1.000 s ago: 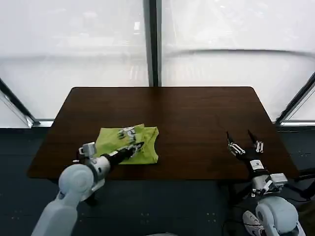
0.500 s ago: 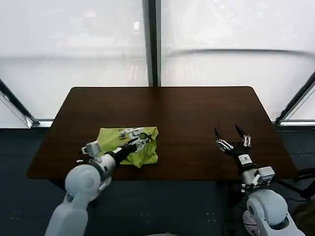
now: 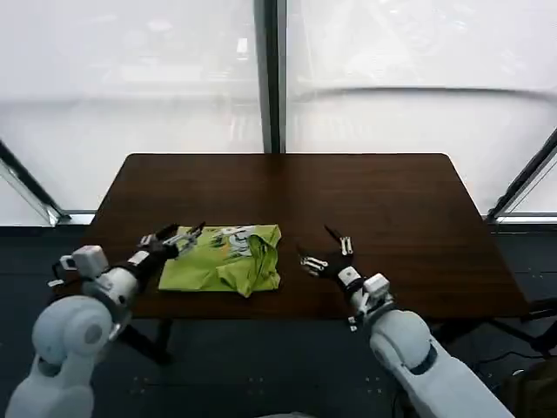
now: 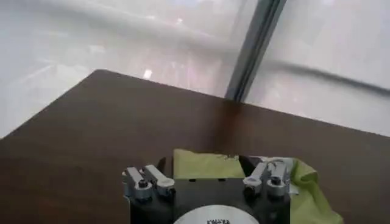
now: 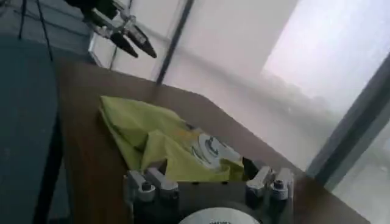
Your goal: Fold and organize the clothes.
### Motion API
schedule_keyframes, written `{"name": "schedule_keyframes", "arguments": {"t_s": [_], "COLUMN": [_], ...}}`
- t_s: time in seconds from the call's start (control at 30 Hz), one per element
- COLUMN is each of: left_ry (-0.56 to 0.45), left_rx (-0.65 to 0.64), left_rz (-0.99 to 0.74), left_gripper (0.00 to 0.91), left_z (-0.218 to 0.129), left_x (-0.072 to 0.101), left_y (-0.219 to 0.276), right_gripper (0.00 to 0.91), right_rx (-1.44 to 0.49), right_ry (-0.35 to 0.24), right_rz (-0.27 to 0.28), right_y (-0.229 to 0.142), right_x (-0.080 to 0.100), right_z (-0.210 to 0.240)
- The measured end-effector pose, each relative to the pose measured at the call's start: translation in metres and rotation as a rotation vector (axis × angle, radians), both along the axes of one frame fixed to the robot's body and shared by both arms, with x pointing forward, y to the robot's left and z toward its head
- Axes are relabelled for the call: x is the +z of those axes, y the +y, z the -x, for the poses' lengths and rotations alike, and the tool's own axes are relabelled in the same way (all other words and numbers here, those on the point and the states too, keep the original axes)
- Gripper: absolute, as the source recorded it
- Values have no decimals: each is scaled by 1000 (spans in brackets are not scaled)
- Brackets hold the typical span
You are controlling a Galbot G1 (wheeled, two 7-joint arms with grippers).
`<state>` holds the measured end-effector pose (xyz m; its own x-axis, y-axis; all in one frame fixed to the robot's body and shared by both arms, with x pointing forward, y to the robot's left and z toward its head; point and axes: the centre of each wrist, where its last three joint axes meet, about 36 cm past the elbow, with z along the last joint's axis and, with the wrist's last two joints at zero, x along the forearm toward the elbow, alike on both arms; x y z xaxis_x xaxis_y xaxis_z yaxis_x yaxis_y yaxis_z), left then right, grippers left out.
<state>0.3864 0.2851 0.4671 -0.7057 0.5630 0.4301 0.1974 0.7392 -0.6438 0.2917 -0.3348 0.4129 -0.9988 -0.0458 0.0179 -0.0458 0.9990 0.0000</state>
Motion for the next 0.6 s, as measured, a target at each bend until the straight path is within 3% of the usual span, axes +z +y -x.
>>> {"name": "schedule_keyframes", "arguments": {"t_s": [0.23,0.27,0.6], "left_ry": [2,1,-22], "left_rx": [-33,-40,9], "left_rz": [-23,-25,-55], "left_gripper": [29,878,878], "left_z": [8,9,-5], "left_x": [-17,-20,-34], "left_y": [-16,-18,-44], "right_gripper": [878,878,878], "right_rx": [33,38,120], "right_ry": [-17,-20,-10], "right_rz": [7,6,17], "right_y": [8,9,28], "right_x": [-1,-1,2], "right_z": [-9,-10,-26]}}
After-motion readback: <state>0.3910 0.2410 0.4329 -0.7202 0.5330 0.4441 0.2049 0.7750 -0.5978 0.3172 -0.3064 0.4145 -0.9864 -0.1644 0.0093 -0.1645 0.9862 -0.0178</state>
